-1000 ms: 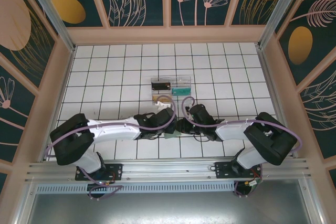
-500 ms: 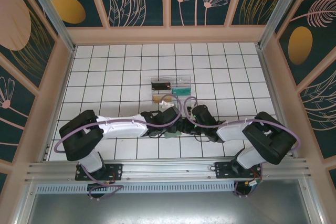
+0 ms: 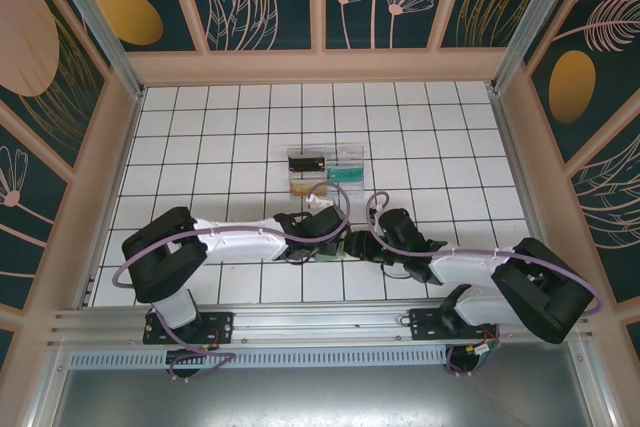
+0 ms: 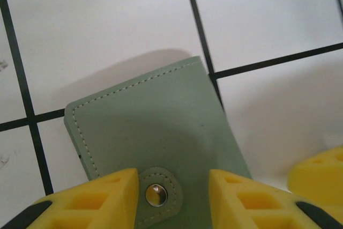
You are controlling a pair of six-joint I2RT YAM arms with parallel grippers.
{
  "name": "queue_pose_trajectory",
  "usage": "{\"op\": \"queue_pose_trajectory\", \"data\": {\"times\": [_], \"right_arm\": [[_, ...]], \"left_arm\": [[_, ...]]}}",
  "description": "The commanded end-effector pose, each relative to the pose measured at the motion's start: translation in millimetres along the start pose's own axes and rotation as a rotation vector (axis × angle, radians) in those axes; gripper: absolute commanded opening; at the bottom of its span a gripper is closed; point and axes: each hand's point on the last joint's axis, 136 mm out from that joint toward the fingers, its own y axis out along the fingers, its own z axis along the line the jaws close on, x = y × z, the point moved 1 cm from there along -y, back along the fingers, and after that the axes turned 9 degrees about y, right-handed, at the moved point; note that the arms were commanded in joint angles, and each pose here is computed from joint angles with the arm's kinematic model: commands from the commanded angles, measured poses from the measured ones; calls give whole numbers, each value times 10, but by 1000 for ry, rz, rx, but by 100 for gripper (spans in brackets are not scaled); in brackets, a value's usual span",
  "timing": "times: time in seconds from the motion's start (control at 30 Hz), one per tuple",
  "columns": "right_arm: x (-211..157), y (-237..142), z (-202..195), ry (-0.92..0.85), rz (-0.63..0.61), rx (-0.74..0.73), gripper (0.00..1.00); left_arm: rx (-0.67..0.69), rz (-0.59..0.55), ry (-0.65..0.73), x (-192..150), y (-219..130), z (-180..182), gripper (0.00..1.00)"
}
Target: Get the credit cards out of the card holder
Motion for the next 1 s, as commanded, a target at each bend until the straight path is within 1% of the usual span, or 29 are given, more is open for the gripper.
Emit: {"op": "queue_pose_trajectory", "data": {"times": [0.0,0.2,0.3,0.47,0.53,0.57,0.6,0.77,0.83,0.87,0.97], "right_arm": [[-116,29,-7,-13,43,28,37],[-162,151,23,-30,72,17,36],[-189,201,14,-33,88,4,37],[-189,244,-17,-32,91,-22,37],[-184,263,-48,-30,92,-45,37],[-182,276,-62,-29,94,-58,37],[-179,289,-83,-30,94,-75,37],[-183,367,-169,-45,93,-173,37],[-191,395,-303,-27,94,-248,30],[-194,408,-362,-20,95,-276,28],[-239,438,-518,4,106,-326,25]], "left_arm": [[38,41,8,-68,54,45,39],[93,76,29,-163,113,150,39],[102,87,35,-196,128,168,36],[118,104,42,-240,148,202,21],[114,99,36,-226,142,191,7],[114,96,36,-220,140,192,2],[116,91,34,-210,133,195,0],[84,44,14,-81,37,134,0],[74,18,-1,-39,-15,134,0],[52,-11,-15,33,-106,115,0],[21,-62,-40,114,-242,118,0]]}}
